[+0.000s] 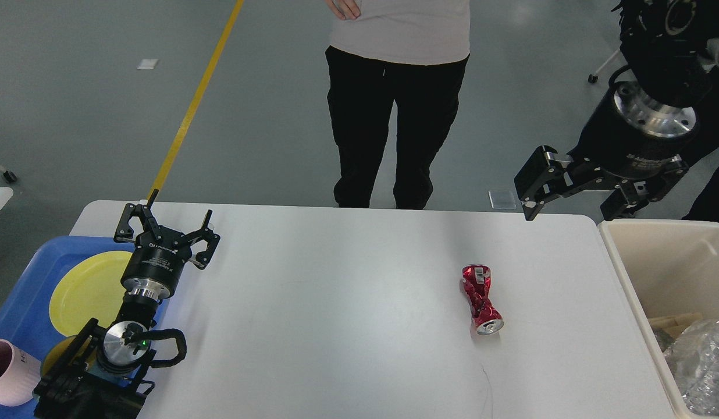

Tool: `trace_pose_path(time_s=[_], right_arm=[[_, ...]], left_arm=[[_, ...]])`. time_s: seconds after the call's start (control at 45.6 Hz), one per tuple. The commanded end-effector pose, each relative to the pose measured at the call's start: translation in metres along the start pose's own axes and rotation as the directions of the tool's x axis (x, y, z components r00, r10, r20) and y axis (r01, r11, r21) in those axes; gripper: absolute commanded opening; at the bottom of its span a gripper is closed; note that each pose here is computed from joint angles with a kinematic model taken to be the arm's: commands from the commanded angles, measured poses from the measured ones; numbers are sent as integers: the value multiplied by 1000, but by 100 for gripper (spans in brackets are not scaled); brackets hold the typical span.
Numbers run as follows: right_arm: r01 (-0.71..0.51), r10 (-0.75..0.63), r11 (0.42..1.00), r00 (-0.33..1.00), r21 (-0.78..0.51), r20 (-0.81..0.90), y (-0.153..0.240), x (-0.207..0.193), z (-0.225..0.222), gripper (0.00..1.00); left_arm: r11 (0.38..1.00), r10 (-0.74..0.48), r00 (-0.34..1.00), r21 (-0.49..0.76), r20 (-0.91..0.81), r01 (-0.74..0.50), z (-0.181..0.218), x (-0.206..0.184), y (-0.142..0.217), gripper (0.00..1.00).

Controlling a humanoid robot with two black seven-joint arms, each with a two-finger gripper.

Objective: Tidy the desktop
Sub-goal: 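Move the right gripper over the red crushed can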

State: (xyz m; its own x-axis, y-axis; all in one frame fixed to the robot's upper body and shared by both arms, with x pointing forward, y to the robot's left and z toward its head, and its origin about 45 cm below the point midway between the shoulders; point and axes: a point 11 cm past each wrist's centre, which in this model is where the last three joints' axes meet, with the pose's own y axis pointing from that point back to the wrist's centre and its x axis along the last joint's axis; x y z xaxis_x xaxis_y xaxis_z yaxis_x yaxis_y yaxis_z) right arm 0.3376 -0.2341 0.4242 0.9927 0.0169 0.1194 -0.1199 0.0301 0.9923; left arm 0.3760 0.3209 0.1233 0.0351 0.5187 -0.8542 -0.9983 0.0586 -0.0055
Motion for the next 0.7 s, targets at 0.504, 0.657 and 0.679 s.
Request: trace_pose_path(time_s=[0.504, 0.657, 0.679], right_arm=[[23, -18, 994, 999, 111, -49, -31, -7, -31, 100], [-37, 31, 986, 999, 160, 39, -111, 7, -31, 100], [-52, 44, 985, 997, 163, 56, -123, 8, -30, 100]], left_arm=[[1000, 1, 1000, 0, 1, -1, 0, 0, 0, 97], [1000, 1, 1000, 0, 1, -1, 0, 0, 0, 97], [1000, 1, 1000, 0, 1, -1, 0, 0, 0, 97]])
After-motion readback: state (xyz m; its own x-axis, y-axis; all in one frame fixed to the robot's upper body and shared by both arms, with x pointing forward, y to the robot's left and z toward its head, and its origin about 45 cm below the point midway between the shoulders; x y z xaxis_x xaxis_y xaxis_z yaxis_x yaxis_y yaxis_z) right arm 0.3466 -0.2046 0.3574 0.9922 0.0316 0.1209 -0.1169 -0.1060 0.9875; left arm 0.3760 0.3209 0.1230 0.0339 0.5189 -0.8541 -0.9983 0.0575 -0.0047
